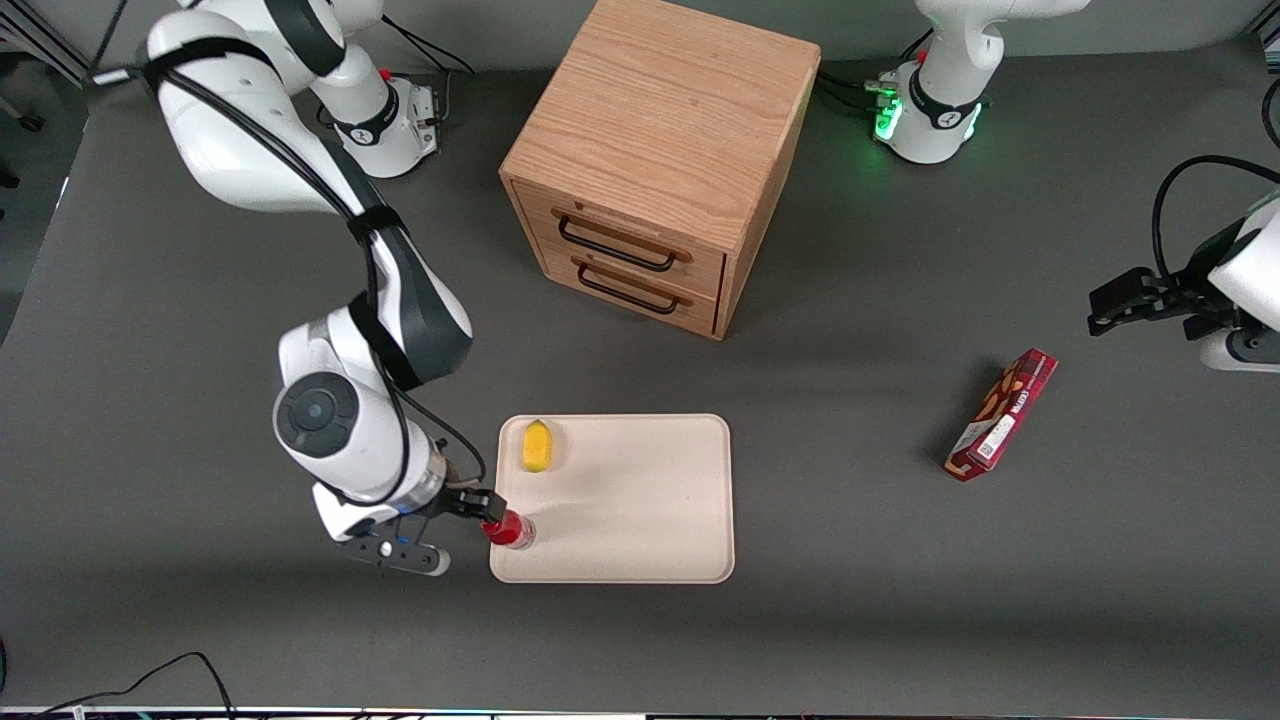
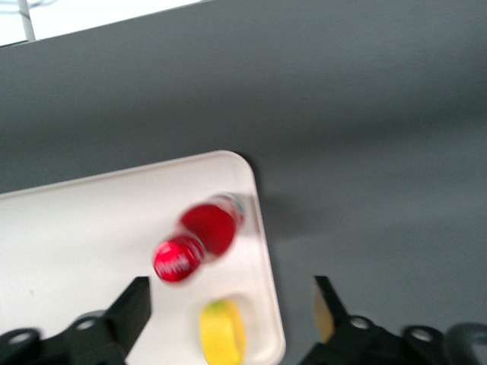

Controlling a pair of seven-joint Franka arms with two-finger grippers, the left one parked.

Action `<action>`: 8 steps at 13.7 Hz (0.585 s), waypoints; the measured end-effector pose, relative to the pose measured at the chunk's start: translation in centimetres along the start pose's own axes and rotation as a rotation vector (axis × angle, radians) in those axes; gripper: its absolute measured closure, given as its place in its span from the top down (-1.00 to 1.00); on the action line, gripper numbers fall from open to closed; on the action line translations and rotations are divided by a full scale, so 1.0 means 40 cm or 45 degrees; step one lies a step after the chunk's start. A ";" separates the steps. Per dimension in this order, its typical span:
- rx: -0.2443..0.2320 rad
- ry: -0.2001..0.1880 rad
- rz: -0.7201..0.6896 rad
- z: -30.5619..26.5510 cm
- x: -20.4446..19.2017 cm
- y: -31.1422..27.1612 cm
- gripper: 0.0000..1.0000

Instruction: Place coke bottle on tray

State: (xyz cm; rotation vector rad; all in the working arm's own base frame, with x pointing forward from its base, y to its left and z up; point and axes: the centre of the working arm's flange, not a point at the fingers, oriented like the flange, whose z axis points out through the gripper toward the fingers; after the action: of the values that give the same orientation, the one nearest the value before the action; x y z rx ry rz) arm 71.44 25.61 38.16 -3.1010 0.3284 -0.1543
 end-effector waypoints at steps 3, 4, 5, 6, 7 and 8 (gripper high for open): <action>-0.058 -0.049 -0.075 -0.143 -0.062 0.126 1.00; -0.070 -0.077 -0.119 -0.195 -0.086 0.187 1.00; -0.077 -0.106 -0.169 -0.249 -0.110 0.253 1.00; -0.075 -0.135 -0.214 -0.305 -0.138 0.320 1.00; -0.061 -0.155 -0.237 -0.358 -0.167 0.382 1.00; -0.042 -0.159 -0.243 -0.411 -0.203 0.439 1.00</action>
State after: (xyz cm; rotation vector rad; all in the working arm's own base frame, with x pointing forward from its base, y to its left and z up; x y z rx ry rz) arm 58.25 10.00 53.21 -3.1511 0.0319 0.0423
